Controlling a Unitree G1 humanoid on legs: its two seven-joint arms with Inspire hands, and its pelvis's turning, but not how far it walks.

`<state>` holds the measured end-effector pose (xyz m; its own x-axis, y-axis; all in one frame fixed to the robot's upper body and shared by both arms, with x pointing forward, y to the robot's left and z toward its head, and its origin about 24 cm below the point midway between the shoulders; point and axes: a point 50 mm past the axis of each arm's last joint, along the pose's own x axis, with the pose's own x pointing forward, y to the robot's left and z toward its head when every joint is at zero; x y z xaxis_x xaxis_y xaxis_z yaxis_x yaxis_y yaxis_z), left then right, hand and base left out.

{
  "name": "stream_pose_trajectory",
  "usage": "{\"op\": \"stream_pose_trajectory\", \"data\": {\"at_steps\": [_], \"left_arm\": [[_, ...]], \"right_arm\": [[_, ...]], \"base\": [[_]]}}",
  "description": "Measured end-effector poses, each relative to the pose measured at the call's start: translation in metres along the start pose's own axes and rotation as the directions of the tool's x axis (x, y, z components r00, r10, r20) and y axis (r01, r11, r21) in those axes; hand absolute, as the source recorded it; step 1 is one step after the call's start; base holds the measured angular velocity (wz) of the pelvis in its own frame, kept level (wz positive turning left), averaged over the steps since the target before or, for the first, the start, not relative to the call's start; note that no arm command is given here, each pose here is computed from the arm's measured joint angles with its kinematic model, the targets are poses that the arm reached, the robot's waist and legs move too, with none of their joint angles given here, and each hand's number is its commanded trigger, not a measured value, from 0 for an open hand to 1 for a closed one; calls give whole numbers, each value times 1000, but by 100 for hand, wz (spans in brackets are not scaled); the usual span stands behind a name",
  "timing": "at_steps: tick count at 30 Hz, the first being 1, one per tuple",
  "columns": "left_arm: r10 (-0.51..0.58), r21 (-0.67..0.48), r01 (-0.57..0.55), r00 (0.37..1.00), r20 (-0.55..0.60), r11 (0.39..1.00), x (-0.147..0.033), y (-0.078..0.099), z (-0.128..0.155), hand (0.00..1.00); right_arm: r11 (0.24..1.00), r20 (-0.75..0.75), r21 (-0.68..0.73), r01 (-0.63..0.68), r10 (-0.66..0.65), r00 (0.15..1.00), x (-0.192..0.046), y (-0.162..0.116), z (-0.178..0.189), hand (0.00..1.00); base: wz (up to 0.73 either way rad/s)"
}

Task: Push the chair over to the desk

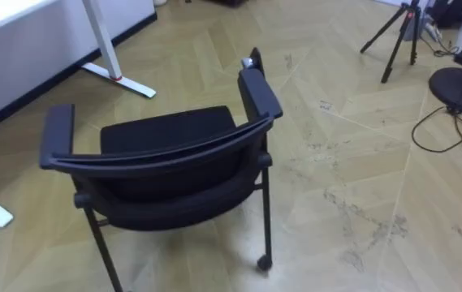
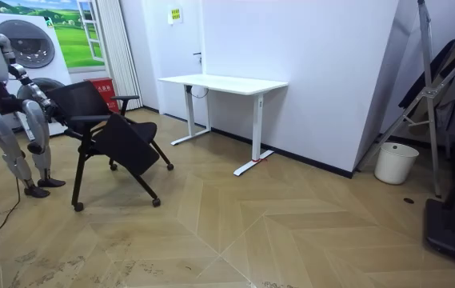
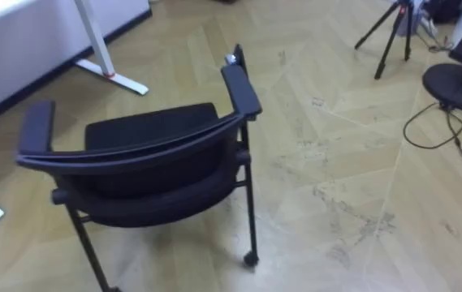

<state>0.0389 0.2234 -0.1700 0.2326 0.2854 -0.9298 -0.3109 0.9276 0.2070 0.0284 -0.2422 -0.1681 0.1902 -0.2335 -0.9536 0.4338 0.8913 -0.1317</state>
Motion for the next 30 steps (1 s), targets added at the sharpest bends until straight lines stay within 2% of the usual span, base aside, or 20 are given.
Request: {"op": "stream_pose_trajectory", "data": {"at_steps": [3, 6, 16, 24, 30], "left_arm": [[1, -1, -1, 1000, 3, 1000, 0, 0, 2, 0], [22, 4, -22, 1000, 16, 1000, 1, 8, 5, 0], [83, 11, -83, 996, -41, 997, -4, 20, -19, 0], [73, 29, -73, 997, -3, 997, -1, 15, -5, 0], [56, 25, -56, 998, -9, 998, -1, 10, -6, 0]], "right_arm": [[1000, -2, -20, -3, 3, 1000, 0, 1, -1, 0], [1000, -8, -28, -3, 2, 1000, 0, 1, -3, 0], [999, -50, -27, 20, -21, 999, -3, -4, -21, 0], [999, -14, -26, 20, -20, 1000, -2, 1, -15, 0], [999, -9, -11, 33, -33, 999, -2, 0, -11, 0]], "base": [[13], [38], [7], [-9], [-5]]}}
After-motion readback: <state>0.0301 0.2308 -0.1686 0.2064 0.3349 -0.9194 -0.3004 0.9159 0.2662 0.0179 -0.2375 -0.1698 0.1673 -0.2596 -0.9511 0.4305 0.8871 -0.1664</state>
